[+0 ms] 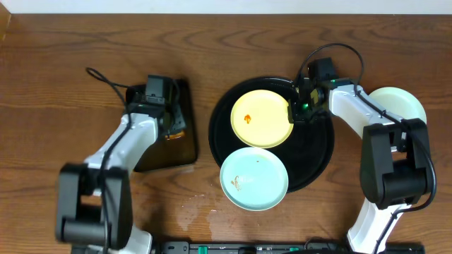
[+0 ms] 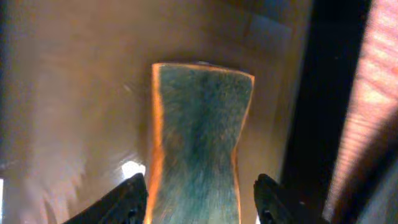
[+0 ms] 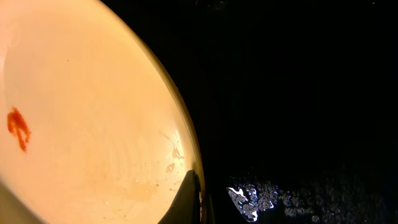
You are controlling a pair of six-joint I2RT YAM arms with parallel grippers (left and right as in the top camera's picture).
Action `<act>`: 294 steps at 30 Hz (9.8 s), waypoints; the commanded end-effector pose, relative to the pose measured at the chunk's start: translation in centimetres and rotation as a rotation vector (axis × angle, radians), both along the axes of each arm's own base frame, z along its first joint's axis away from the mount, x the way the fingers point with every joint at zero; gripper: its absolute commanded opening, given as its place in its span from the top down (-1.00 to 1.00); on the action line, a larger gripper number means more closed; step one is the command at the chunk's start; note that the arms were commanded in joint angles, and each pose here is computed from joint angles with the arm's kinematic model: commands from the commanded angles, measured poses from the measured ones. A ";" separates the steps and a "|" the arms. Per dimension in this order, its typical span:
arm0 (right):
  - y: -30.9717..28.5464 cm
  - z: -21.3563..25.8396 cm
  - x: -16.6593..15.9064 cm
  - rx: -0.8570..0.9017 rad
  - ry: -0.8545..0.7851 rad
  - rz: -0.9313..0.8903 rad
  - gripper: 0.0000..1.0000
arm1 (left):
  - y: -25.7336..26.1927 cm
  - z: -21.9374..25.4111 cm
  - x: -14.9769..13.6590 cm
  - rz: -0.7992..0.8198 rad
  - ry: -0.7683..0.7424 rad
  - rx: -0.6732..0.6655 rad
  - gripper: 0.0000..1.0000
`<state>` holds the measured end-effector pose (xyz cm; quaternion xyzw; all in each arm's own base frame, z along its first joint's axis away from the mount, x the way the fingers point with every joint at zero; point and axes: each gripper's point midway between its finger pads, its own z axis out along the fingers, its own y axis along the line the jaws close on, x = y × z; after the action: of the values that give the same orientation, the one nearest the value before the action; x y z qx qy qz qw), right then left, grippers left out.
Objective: Clean dirty plates on tray and stack at the side
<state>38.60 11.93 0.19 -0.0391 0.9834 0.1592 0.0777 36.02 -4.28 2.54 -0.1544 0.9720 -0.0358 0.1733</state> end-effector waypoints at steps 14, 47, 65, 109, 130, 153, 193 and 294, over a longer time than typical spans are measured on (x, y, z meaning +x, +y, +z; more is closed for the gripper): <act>-2.3 -1.6 -1.2 -0.136 0.047 -0.026 0.98 | -0.4 0.6 -0.9 -0.071 0.128 0.002 0.51; -2.4 -1.6 -1.4 -0.138 0.056 -0.027 0.98 | -0.5 0.6 -1.7 -0.074 0.198 0.000 -0.13; -2.0 -1.6 -1.4 -0.119 0.059 -0.023 0.98 | -0.6 -0.7 -2.2 -0.099 0.209 -0.003 0.85; -3.4 -1.9 -2.5 -0.186 0.116 -0.107 0.98 | -19.5 -3.6 3.7 -0.434 -0.019 0.144 0.85; -4.2 -2.0 -2.9 -0.230 0.131 -0.128 0.98 | -15.9 5.6 7.0 -0.398 -0.098 0.461 0.85; -4.2 -2.0 -2.7 -0.235 0.109 -0.060 0.98 | 3.7 4.2 0.1 0.045 0.309 0.072 0.85; -2.6 -1.8 -3.0 -0.148 0.118 -0.014 0.98 | -20.3 -2.4 2.1 -0.477 0.187 -0.452 0.84; 27.6 21.1 0.2 0.077 -0.831 0.552 0.98 | 8.8 19.1 -3.5 0.095 -0.090 -0.225 -0.38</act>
<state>37.76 40.96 18.33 -0.4046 0.8029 0.1745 0.4014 32.37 4.50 20.96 -0.2307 0.9437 -0.1441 0.1882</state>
